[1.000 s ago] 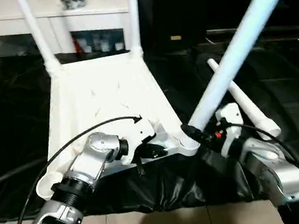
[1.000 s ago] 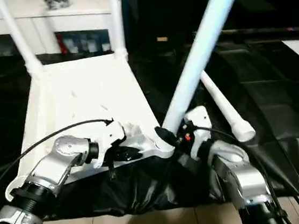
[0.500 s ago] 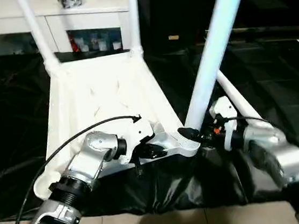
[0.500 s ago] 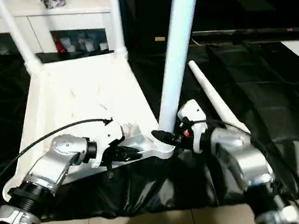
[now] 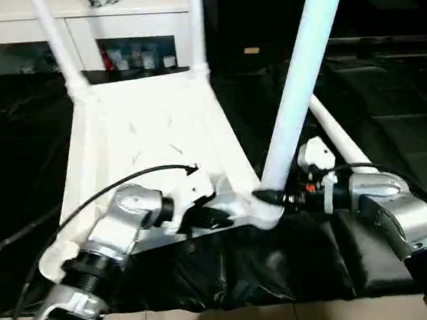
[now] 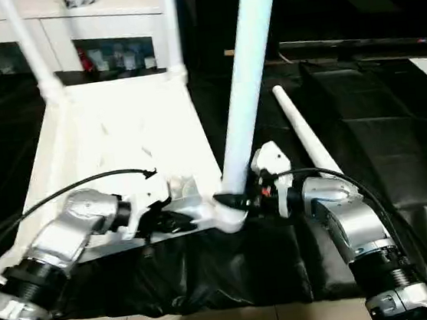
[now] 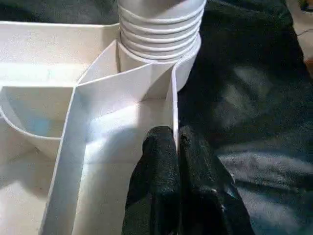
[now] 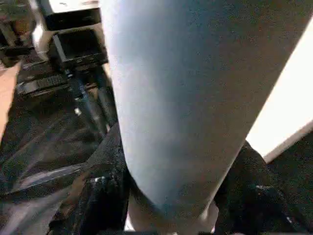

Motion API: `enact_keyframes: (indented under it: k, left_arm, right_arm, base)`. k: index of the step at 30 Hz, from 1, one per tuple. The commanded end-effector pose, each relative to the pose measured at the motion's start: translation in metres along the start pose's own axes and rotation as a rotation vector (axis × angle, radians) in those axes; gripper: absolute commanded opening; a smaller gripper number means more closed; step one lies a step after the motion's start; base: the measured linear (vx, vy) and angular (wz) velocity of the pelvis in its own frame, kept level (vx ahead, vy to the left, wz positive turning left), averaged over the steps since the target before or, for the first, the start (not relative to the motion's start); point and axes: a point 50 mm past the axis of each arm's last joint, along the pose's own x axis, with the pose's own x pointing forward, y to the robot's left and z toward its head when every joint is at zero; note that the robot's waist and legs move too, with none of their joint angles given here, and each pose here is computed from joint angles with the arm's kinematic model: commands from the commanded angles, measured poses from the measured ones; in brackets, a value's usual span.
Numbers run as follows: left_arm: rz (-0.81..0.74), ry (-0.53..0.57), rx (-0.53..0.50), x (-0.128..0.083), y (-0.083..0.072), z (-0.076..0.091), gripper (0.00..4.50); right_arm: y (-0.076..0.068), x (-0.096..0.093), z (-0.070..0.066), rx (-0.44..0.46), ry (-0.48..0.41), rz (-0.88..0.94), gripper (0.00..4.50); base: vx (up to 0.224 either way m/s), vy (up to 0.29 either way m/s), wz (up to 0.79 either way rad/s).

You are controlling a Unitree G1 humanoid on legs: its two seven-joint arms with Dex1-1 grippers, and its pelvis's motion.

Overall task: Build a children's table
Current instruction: Insert table leg to table base

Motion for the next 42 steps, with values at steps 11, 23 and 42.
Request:
enact_keyframes:
  k: [11, 23, 42]
  left_arm:
    - [0.195, -0.086, 0.038, -0.003, 0.017, 0.034, 0.0]
    - [0.431, -0.231, -0.085, 0.039, -0.006, 0.07, 0.0]
    - [0.481, -0.181, -0.071, 0.039, 0.0, 0.065, 0.0]
  right_arm:
    - [-0.017, 0.015, -0.038, 0.13, 0.093, -0.287, 1.89]
    - [-0.035, 0.062, -0.033, 0.317, 0.072, -0.626, 1.89]
    - [-0.03, 0.073, -0.032, 0.269, 0.08, -0.582, 1.89]
  base:
    - [0.0, 0.0, 0.0]
    - [0.0, 0.0, 0.0]
    - [0.0, 0.0, 0.0]
